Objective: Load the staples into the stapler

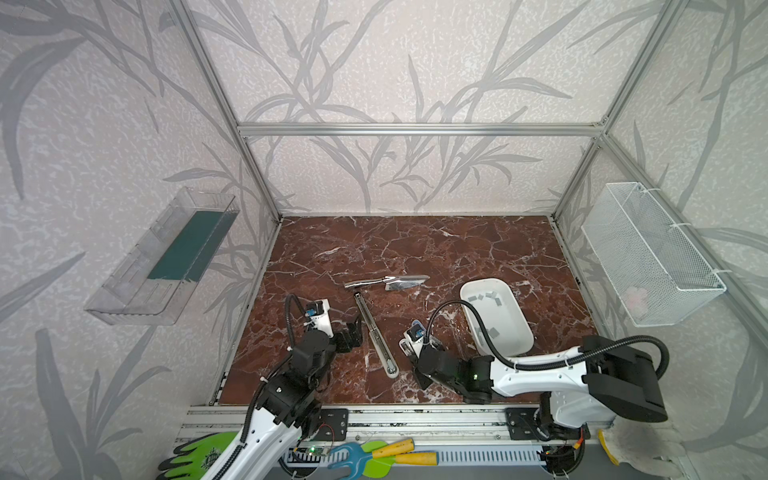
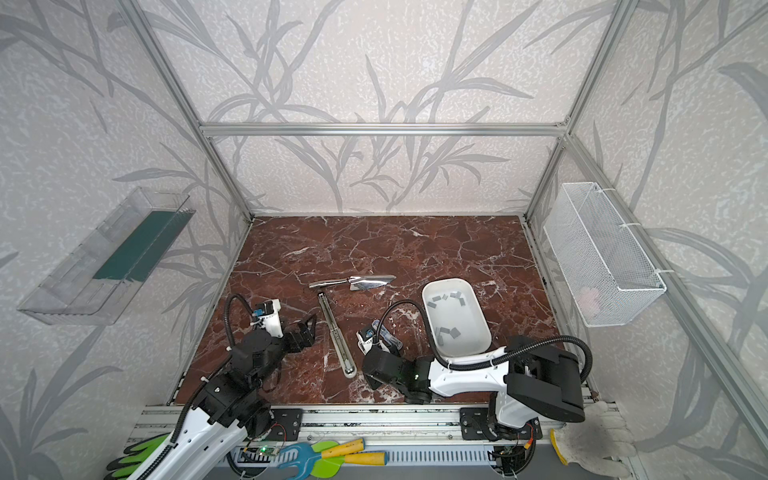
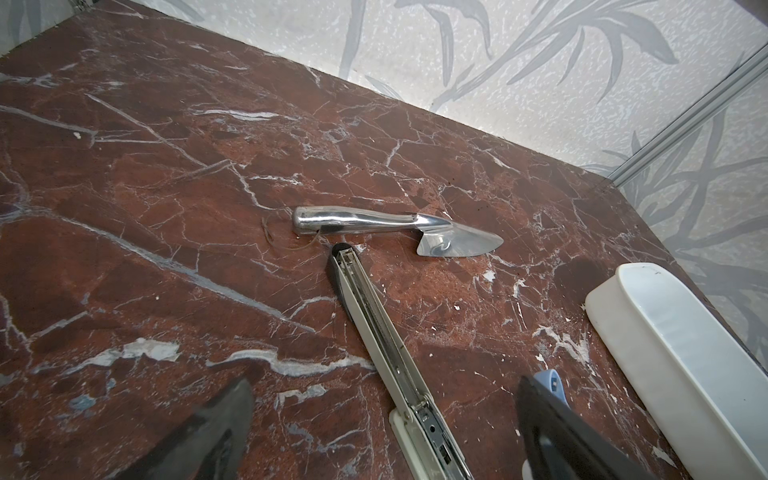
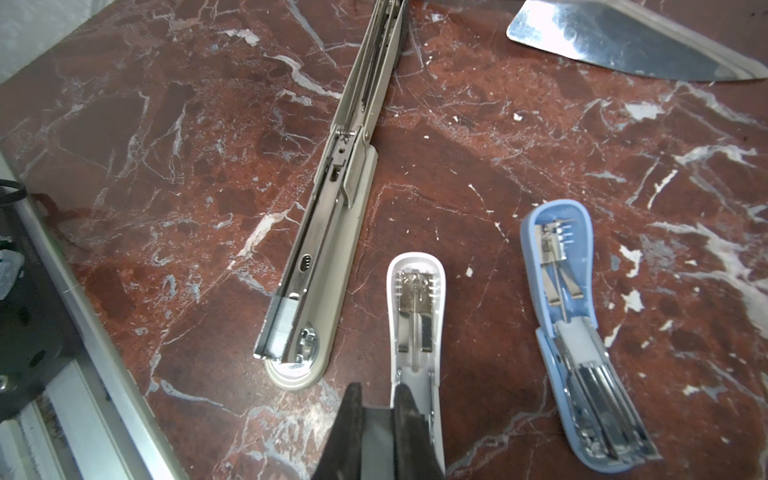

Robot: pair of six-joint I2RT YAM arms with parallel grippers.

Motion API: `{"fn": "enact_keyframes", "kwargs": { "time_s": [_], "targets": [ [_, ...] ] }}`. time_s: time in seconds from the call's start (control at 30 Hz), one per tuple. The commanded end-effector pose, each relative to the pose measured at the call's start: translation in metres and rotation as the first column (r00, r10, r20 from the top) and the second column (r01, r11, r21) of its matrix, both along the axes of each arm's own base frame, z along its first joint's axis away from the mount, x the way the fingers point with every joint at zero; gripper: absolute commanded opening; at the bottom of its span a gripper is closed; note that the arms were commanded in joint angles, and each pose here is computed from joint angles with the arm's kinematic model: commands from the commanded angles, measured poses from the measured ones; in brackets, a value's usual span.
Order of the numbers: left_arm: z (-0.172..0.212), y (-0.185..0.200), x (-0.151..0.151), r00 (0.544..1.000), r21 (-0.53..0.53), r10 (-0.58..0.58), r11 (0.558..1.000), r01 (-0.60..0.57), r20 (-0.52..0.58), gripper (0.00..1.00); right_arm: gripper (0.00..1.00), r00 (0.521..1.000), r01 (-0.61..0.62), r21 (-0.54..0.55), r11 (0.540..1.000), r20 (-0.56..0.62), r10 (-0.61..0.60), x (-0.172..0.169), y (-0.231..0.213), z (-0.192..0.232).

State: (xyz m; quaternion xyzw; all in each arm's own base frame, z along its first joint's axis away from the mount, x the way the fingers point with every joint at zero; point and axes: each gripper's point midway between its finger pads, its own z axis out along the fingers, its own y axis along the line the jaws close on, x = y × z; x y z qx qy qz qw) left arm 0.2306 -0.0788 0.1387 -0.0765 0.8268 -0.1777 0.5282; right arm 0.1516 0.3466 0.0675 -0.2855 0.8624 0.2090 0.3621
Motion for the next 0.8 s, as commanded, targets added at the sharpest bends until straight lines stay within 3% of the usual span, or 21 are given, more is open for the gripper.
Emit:
{"fn": "enact_keyframes", "kwargs": {
  "time_s": [0.0,0.77],
  "targets": [
    [-0.001,0.001,0.001,1.000,0.005,0.005,1.000,-0.005,0.003,0.99,0.02,0.999,0.014,-0.009,1.000,0.037,-0.014,0.005,-0.001,0.006],
    [-0.001,0.001,0.001,1.000,0.005,0.005,1.000,-0.005,0.003,0.99,0.02,0.999,0.016,-0.059,0.998,0.035,-0.014,0.006,-0.007,-0.013]
  ]
}}
